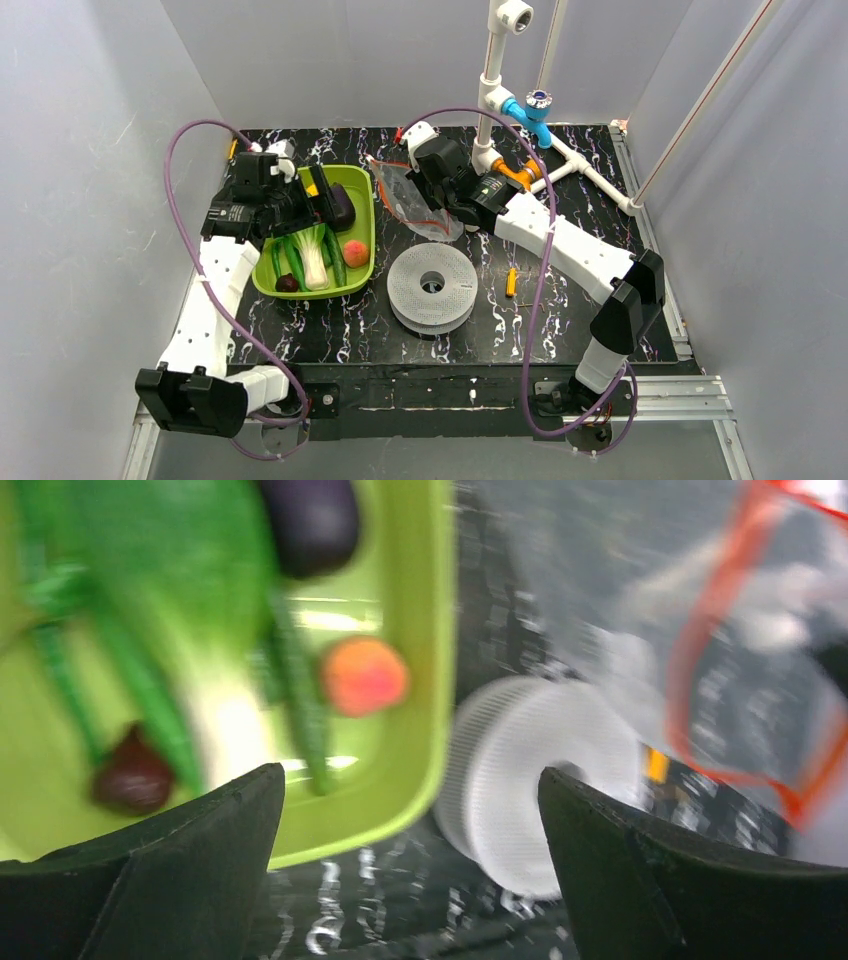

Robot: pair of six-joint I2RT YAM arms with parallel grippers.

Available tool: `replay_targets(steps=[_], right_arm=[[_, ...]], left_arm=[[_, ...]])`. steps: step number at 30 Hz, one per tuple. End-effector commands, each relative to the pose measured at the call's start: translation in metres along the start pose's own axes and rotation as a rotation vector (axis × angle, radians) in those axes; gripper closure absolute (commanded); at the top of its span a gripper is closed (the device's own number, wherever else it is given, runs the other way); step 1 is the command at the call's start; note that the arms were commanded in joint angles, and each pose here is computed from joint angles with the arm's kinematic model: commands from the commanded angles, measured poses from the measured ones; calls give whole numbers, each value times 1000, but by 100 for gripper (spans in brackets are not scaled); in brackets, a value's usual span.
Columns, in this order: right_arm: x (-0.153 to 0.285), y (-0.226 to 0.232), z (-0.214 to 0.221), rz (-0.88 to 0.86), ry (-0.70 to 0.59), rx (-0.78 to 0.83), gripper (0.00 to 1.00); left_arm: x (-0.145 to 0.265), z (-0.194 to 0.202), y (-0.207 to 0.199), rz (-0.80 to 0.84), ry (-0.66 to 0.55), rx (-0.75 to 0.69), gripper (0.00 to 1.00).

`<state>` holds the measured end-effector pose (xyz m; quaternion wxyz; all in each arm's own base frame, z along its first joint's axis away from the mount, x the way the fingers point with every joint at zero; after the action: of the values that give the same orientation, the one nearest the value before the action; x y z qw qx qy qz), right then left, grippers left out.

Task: Place the food in the zip-top bag and seal the zipper
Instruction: Open the zipper of the food storage bag, then pick up the fake vegetable from the bin.

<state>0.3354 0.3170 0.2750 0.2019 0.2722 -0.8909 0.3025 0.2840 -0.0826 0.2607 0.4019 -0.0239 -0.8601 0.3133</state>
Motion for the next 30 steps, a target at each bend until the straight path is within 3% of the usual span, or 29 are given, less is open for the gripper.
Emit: replay_targets(steps=[1, 8, 15, 18, 21, 27, 30], right_arm=[[9, -5, -22, -4, -66, -37, 99], [12, -4, -23, -20, -70, -37, 99], [14, -3, -23, -29, -75, -37, 99], [14, -3, -22, -29, -72, -36, 99], [13, -2, -21, -31, -71, -36, 99], [11, 1, -22, -41, -68, -57, 99], [11, 1, -24, -42, -74, -60, 99]], left_arm=[[-15, -23, 85, -418, -129, -4, 2], [-71, -29, 109, -491, -56, 14, 2], [-120, -6, 136, -535, 60, 16, 14], [-129, 4, 145, -558, 117, 10, 26], [-132, 11, 152, -573, 142, -1, 46], [-117, 1, 146, -565, 71, -15, 82], [-99, -11, 129, -502, -14, 0, 86]])
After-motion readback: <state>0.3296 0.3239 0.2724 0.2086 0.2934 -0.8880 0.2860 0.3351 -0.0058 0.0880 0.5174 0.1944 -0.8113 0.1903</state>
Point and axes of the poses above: each gripper's point midway between its finger pads, its own x axis back along the fingers, its own y axis along the line the jaws close on, z = x × y, the point moved 2 cm from there along x, back along the fingers, and after that the axes turned 15 degrees about x, right-handed, at the moved point
